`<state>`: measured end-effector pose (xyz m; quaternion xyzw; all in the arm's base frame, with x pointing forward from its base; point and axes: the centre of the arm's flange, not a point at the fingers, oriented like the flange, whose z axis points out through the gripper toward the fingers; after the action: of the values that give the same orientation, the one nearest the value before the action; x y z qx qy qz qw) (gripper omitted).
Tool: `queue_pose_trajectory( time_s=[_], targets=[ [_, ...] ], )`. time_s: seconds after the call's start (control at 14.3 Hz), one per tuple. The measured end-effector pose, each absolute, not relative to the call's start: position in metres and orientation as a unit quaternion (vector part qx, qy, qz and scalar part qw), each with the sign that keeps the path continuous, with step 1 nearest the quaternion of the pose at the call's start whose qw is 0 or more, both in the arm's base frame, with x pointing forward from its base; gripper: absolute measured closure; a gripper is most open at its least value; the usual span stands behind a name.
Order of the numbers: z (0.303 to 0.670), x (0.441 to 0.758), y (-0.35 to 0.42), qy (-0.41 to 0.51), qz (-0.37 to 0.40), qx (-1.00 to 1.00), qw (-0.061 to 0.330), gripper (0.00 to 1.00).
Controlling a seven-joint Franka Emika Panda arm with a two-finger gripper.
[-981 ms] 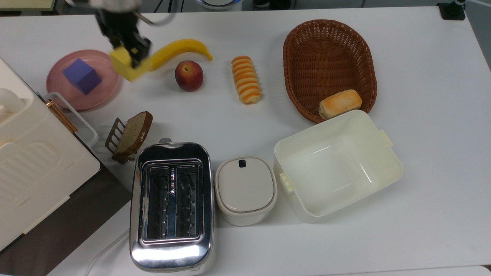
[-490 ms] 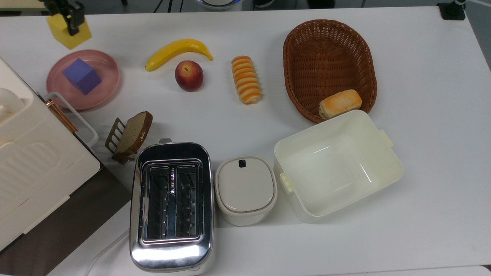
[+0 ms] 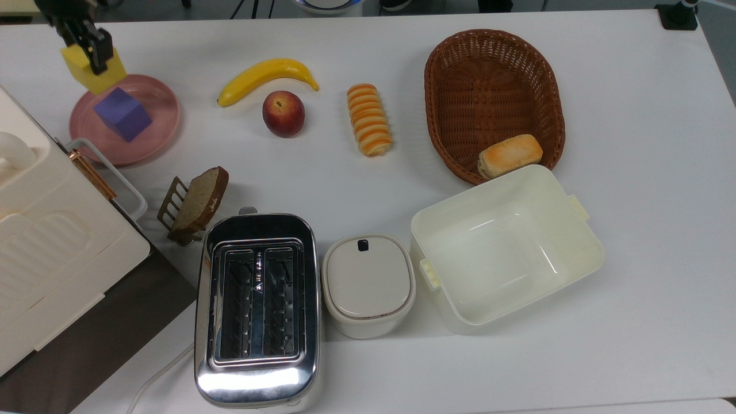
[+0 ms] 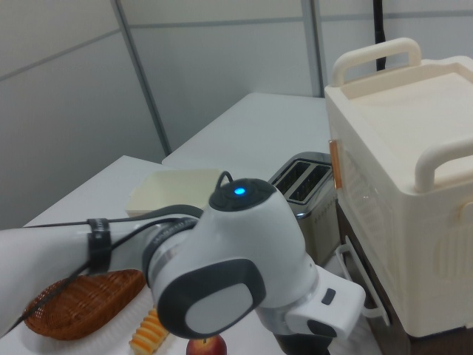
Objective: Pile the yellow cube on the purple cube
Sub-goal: 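Lower the yellow cube onto the top of the purple cube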
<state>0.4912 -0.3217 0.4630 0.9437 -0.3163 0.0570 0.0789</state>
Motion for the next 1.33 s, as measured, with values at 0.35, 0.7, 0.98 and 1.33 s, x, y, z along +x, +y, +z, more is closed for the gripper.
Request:
queue_pose_trajectory(
  time_s=[0.35,0.7,0.98,1.33],
  targets=[
    [0.447,0.503,-0.318,-0.308,0.054,0.947,0.076,0.44],
    [0.440,0.504,-0.319,-0.307,0.049,0.947,0.075,0.44],
    [0.429,0.506,-0.320,-0.306,0.040,0.948,0.073,0.44],
    [0.425,0.506,-0.320,-0.305,0.037,0.949,0.073,0.44]
  ],
)
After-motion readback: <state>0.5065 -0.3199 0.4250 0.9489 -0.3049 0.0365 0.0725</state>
